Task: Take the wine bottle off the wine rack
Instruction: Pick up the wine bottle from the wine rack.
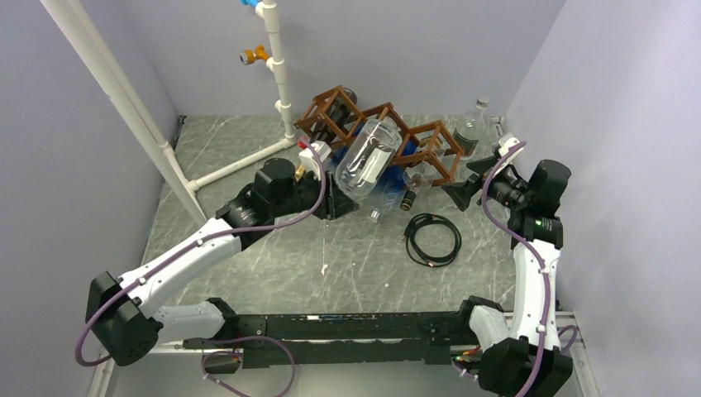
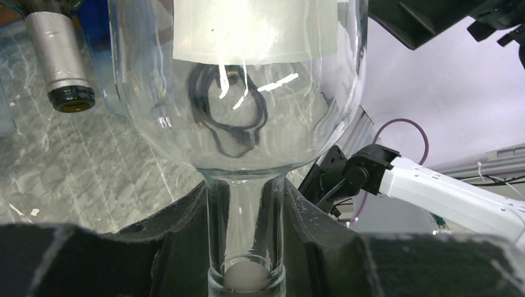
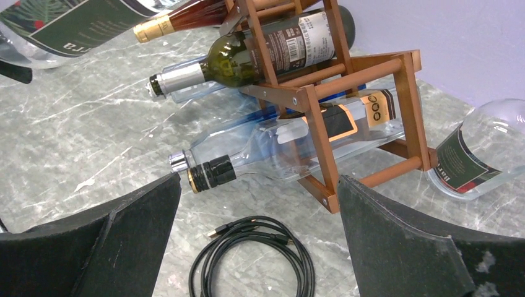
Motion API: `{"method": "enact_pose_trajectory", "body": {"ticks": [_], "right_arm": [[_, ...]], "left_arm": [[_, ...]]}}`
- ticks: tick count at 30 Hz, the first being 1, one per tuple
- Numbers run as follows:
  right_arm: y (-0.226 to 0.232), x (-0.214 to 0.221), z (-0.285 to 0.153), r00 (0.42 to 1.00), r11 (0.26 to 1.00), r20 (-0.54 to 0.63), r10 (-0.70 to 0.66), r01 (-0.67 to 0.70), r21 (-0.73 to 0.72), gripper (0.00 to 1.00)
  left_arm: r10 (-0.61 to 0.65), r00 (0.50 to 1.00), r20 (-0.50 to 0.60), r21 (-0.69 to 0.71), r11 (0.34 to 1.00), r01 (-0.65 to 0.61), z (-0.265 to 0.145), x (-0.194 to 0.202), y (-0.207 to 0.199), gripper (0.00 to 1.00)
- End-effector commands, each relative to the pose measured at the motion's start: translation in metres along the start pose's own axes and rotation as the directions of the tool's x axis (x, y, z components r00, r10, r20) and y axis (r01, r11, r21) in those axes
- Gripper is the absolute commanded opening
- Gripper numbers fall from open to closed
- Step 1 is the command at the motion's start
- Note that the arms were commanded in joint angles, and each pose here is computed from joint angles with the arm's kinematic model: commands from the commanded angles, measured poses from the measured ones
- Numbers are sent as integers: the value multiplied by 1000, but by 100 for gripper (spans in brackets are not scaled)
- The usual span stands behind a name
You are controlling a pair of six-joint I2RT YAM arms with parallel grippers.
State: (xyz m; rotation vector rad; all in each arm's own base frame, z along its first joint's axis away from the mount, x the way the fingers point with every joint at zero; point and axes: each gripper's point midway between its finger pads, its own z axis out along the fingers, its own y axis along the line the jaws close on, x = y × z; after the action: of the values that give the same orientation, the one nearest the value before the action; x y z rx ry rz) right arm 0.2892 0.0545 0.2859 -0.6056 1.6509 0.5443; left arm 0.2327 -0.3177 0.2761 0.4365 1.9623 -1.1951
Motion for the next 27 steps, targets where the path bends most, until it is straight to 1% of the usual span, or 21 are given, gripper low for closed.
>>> {"method": "enact_pose_trajectory", "body": {"ticks": [1, 9, 27], "right_arm": [[5, -7, 0, 997, 997, 30, -66, 67, -37, 99], [15, -3, 2, 997, 991, 34, -74, 77, -106, 99], [24, 6, 2, 995, 978, 30, -93, 97, -183, 99]], "left_arm": [[146, 939, 313, 221, 950, -221, -41, -75, -77, 0], [157, 943, 292, 231, 946, -229, -60, -51, -74, 0], [163, 969, 184, 251, 946, -207, -87, 6, -61, 0]]}}
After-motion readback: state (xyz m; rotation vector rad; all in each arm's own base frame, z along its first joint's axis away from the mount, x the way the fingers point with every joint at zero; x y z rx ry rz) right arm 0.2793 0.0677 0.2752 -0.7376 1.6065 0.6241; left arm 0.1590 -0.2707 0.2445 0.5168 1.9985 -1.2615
